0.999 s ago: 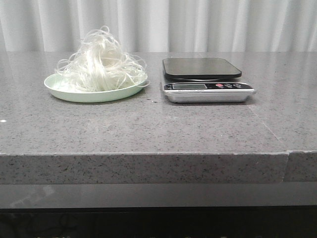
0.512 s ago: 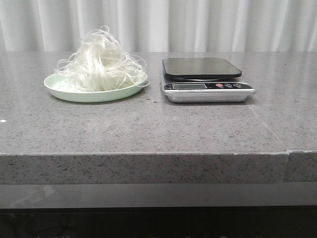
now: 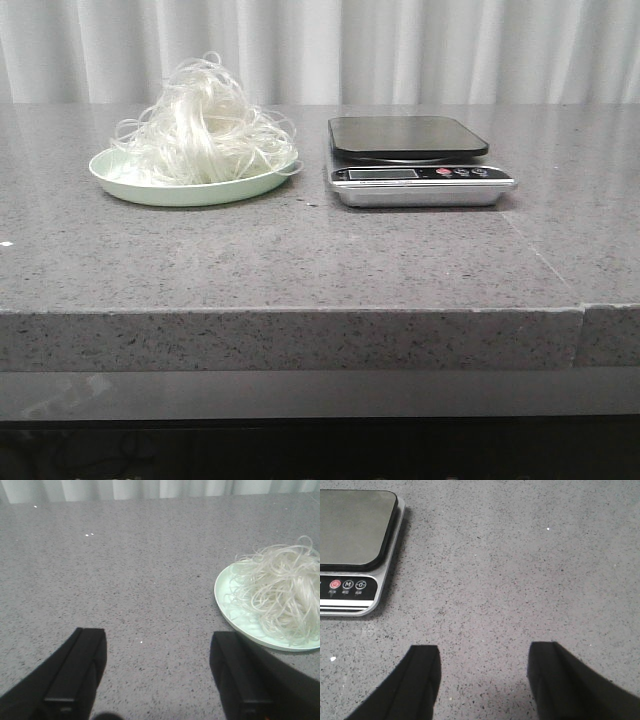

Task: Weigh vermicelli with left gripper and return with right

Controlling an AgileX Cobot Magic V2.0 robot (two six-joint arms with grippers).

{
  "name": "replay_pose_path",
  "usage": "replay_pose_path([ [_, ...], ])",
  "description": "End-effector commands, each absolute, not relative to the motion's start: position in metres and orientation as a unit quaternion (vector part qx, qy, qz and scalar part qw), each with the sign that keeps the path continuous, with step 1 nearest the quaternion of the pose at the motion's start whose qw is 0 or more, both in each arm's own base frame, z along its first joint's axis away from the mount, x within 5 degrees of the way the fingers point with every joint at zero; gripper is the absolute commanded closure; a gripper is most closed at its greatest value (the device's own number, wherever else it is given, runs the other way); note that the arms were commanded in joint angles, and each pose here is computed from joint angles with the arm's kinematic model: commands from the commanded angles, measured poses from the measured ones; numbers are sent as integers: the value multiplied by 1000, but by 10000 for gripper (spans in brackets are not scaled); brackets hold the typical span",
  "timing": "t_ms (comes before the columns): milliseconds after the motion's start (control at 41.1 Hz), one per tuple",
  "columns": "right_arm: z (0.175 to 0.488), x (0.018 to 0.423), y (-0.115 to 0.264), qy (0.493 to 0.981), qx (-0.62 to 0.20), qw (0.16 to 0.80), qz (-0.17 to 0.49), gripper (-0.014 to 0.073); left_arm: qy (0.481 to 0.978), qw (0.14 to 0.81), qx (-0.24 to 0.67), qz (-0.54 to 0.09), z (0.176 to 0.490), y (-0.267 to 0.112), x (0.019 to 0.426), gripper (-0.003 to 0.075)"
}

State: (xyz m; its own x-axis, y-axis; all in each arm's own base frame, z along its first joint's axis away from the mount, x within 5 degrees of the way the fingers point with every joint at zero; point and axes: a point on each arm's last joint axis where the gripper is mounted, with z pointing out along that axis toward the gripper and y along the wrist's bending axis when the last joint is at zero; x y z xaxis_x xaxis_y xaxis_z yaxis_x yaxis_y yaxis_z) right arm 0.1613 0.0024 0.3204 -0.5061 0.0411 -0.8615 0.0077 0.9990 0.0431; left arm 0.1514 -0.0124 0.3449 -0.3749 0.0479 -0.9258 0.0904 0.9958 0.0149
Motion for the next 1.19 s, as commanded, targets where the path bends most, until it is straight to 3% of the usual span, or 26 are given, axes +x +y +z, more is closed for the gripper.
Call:
replay_pose_path([
  [0,337,164,1,843,12,537,11,87,804,592,51,-41,365,-21,168,197],
  [244,337,164,1,843,12,537,11,87,807,571,122,-90,364,-65,208,197],
  [585,337,164,1,843,12,537,11,87,834,506,180,-124,337,-127,269,197],
  [853,337,164,1,843,12,537,11,87,852,477,180,-122,316,-149,315,197],
  [1169,337,164,1,843,12,537,11,87,857,468,180,-119,299,-162,341,198],
])
